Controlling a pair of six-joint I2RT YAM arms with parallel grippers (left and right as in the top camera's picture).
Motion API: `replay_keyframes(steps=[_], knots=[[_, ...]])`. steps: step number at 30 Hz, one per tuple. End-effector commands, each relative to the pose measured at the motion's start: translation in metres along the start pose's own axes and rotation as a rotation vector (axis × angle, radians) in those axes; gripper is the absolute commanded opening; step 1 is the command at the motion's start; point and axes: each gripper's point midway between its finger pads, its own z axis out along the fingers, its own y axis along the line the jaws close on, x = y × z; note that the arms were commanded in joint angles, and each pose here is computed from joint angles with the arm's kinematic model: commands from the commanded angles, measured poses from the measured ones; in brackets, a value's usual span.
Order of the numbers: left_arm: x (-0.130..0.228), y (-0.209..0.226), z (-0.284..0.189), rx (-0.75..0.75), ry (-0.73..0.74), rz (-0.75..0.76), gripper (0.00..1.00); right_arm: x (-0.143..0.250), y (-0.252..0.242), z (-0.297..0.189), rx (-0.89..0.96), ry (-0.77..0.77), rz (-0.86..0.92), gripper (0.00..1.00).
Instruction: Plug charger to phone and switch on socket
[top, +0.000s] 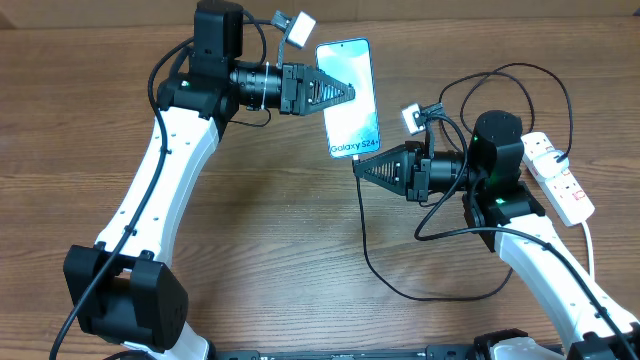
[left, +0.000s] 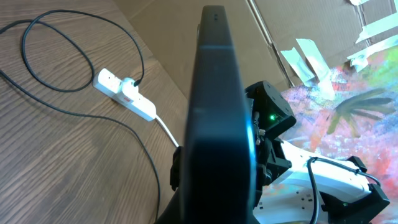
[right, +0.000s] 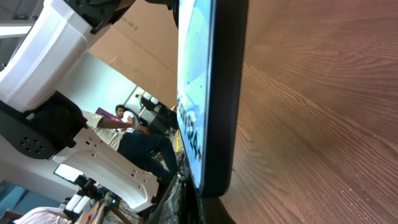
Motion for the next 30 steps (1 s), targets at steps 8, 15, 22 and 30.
replay_keyframes(steps=[8,15,22,30], knots=[[0.005,-0.016,0.005,0.053,0.031,0.025,0.04,-0.013,0.000,-0.001,0.024,-0.040,-0.055,0.04],[0.014,-0.021,0.005,0.093,0.054,0.061,0.04,-0.017,0.003,-0.001,0.016,-0.051,-0.094,0.04],[0.020,-0.021,0.006,0.098,0.066,0.069,0.04,-0.018,0.003,-0.001,0.018,-0.054,-0.093,0.04],[0.018,-0.021,0.009,0.092,0.064,0.087,0.04,-0.018,0.003,-0.001,0.021,-0.055,-0.092,0.04]])
